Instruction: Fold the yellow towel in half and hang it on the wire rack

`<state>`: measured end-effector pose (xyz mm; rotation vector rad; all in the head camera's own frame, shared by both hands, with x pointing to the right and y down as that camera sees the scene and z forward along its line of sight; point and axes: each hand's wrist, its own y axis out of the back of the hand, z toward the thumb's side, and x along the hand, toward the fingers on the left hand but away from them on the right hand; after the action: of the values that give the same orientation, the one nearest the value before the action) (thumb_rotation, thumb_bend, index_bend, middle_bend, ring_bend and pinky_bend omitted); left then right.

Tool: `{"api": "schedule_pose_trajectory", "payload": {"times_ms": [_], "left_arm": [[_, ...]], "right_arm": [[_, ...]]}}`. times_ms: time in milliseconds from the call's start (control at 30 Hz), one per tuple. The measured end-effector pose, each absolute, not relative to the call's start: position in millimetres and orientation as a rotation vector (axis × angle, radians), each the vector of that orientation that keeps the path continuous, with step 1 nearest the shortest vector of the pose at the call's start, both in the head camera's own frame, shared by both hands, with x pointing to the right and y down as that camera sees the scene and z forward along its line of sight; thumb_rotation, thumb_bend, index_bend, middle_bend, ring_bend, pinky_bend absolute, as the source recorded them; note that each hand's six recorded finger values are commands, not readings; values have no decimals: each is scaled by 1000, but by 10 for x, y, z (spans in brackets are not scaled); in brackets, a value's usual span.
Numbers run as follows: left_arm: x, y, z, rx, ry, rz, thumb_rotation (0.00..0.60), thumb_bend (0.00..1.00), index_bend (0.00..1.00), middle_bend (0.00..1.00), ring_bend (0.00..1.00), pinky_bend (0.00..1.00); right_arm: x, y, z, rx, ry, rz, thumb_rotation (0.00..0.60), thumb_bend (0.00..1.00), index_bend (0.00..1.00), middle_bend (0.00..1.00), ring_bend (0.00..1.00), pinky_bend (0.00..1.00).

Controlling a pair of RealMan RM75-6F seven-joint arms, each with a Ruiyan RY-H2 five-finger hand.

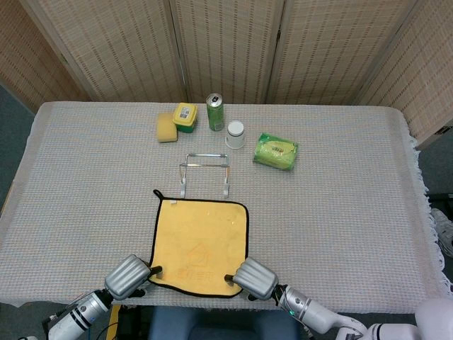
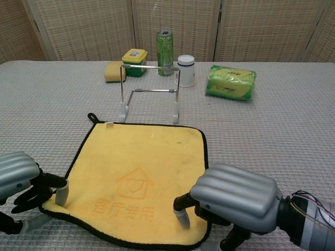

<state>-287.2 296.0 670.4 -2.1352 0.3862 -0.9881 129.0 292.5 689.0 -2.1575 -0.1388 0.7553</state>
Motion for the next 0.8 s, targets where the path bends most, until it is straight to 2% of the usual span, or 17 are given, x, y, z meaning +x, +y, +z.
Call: {"api": "schedule_pose_trajectory", "payload": {"times_ms": [300,533,800], "left_arm": [[-2926,2947,6693,-2142,414,-1001,600,443,527,886,792,870],[-2950,2803,6656,-2163,476,-1004,600,443,527,887,795,870],[-2917,2461,6603,-2184,534,-1001,600,442,520,887,796,870]], "right_arm": [[1226,2897,6904,-2156,-152,746,600,343,604,897,1000,1000],[1246,2775,6849,-2190,-223,770,600,349,614,897,1000,1000],[1277,2586,6826,-2175,-306,810,600,350,614,897,1000,1000]]}}
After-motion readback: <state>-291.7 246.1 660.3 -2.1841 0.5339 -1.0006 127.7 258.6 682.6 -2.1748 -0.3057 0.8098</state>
